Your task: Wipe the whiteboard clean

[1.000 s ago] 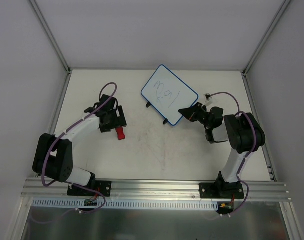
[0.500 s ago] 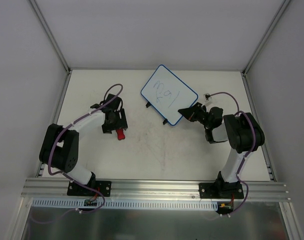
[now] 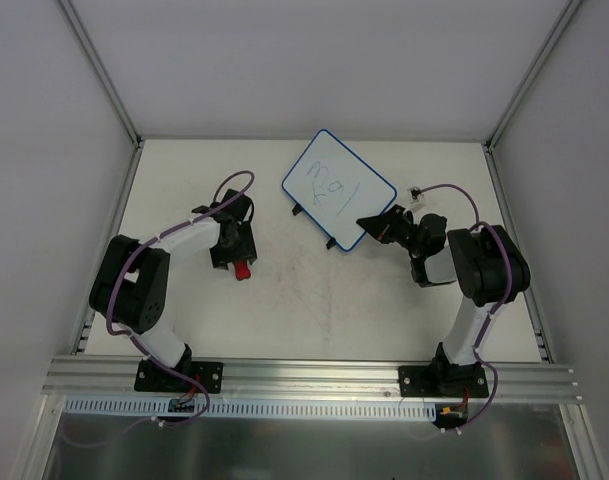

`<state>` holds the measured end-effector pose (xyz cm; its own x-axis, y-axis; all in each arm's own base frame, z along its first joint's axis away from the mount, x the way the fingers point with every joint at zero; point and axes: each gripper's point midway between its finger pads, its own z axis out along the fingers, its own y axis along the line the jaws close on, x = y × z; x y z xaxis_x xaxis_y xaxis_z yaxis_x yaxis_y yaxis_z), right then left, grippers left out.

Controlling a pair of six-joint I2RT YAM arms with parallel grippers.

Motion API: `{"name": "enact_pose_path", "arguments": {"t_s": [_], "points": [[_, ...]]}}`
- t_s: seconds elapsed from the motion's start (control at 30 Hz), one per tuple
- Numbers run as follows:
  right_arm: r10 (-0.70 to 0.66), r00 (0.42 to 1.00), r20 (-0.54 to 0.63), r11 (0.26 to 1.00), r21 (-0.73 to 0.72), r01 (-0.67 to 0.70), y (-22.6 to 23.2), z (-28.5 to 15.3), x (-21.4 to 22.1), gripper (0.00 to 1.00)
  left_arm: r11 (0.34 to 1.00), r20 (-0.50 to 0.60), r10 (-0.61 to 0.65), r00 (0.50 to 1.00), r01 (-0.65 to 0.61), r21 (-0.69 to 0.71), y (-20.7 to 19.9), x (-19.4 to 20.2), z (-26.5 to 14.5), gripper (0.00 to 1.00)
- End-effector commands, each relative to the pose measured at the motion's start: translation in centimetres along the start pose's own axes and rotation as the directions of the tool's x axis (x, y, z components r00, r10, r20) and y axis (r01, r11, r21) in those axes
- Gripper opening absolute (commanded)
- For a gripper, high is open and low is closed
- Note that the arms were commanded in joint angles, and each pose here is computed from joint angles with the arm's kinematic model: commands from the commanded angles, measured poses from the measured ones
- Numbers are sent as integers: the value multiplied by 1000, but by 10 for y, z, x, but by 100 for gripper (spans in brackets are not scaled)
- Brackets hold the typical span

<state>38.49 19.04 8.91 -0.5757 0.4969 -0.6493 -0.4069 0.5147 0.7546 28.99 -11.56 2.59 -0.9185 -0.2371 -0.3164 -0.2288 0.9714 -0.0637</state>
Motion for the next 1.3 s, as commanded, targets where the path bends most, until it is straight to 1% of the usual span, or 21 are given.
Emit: {"name": "enact_pose_path", "arguments": {"t_s": [0.0,0.1,0.13,0.23,0.27,0.37,0.4,0.43,0.5,0.7,0.77,0.83,0.87,0.9,0.93,1.07,1.13,1.2,1.27], "points": [[-141,981,136,981,-112,156,28,6,-35,0,999,21,-24,999,24,-23,-4,-8,-3,61],[-137,981,136,982,-110,152,27,5,-35,0,999,27,-30,999,31,-29,-3,-9,-2,56],[-138,981,136,982,-110,154,27,5,-35,0,999,26,-32,999,33,-26,-4,-9,-3,52],[-136,982,135,982,-114,151,27,6,-36,0,999,32,-35,999,35,-21,-5,-10,-5,50],[-134,982,133,982,-115,149,27,6,-35,0,999,34,-32,999,33,-16,-6,-11,-5,46],[-133,982,133,983,-113,148,27,6,-35,0,1000,26,-26,999,27,-7,-8,-9,-6,39],[-134,982,133,982,-115,149,27,6,-35,0,1000,26,-25,999,25,-4,-9,-10,-6,21],[-133,982,133,983,-113,148,26,5,-35,0,1000,19,-25,1000,25,0,-10,-8,-5,17],[-131,982,133,983,-113,147,26,5,-35,0,1000,17,-25,1000,25,8,-12,-8,-6,13],[-125,983,133,984,-113,141,26,5,-36,0,1000,14,-17,1000,16,18,-15,-7,-5,13],[-125,983,135,984,-110,141,25,5,-37,0,999,16,-13,1000,13,31,-17,-8,-7,16],[-124,983,135,984,-113,140,26,5,-37,0,999,21,-10,1000,9,37,-18,-9,-10,22],[-126,983,134,983,-115,141,27,5,-37,0,999,22,-8,1000,7,33,-17,-9,-10,35],[-123,983,133,984,-114,139,26,5,-37,0,1000,23,-8,1000,7,27,-15,-8,-8,40],[-123,983,135,984,-113,138,26,5,-38,0,1000,19,-7,1000,6,24,-15,-8,-7,41],[-123,983,135,984,-113,138,26,5,-38,0,1000,5,-15,1000,15,12,-14,-5,-2,39],[-122,983,135,984,-112,137,26,5,-38,0,1000,4,-15,1000,15,9,-14,-5,-1,36],[-120,983,138,984,-112,136,26,4,-39,0,1000,1,-11,1000,11,10,-14,-4,-1,36],[-118,984,136,985,-109,133,25,4,-38,0,1000,-6,-10,1000,10,9,-14,-3,1,38]]}}
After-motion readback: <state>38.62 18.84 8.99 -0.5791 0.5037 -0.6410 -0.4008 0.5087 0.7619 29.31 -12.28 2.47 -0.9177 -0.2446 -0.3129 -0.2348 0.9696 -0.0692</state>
